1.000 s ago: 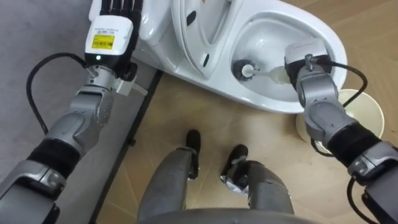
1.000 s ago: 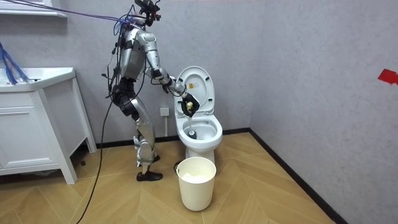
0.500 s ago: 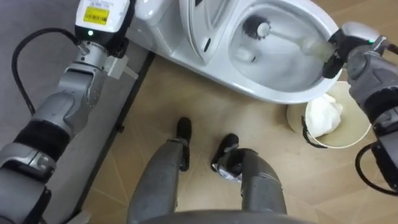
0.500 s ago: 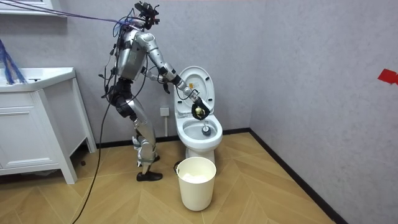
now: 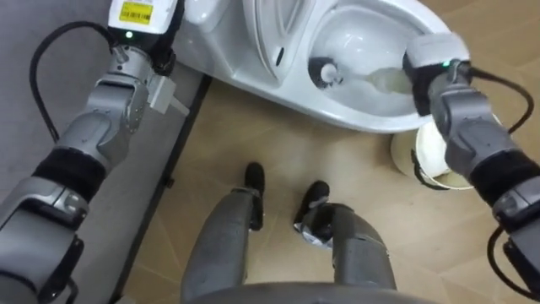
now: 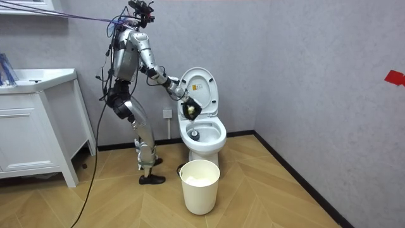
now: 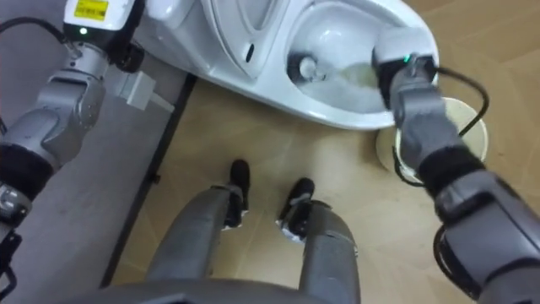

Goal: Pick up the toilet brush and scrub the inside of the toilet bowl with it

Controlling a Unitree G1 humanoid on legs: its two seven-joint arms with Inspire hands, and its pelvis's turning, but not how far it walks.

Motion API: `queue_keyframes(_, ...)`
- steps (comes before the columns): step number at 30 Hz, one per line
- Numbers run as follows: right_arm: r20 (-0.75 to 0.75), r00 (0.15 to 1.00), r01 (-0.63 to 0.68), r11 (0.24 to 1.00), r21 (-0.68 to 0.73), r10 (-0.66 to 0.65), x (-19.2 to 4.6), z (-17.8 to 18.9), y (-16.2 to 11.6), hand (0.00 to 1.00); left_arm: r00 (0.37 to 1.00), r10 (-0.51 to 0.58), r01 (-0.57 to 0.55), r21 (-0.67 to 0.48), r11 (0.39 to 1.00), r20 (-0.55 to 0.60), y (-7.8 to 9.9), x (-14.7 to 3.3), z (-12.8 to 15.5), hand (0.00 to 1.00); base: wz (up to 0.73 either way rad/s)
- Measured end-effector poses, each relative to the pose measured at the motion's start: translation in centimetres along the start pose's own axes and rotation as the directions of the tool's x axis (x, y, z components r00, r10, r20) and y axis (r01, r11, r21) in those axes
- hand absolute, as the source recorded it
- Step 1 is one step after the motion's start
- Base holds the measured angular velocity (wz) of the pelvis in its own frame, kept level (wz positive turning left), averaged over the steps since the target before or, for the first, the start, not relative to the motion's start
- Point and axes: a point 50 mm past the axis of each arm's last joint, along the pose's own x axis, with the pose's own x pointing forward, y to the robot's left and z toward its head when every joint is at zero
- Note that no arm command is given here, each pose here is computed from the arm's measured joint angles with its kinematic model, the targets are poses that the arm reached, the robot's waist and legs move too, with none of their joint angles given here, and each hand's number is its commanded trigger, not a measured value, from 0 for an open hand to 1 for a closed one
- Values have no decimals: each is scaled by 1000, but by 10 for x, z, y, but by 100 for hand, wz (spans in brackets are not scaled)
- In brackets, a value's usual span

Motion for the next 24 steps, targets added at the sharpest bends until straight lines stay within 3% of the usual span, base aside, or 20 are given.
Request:
queue_keyframes(7,37,997,-59,995,-76,62,-25,22,-5,100,995,-77,74,-63,995,-55,-25,-32,-5,0,-6)
queue_keyframes(12,53,990,-126,988,-90,131,-33,27,3,100,984,-160,152,-94,984,-77,-37,-41,-9,0,-4)
queue_keyframes(20,122,963,-228,967,-112,241,-46,35,25,100,952,-292,277,-150,949,-88,-65,-63,-14,0,1)
queue_keyframes(24,107,945,-301,950,-78,309,-57,23,52,100,934,-347,324,-203,924,-85,-80,-85,-13,0,-7)
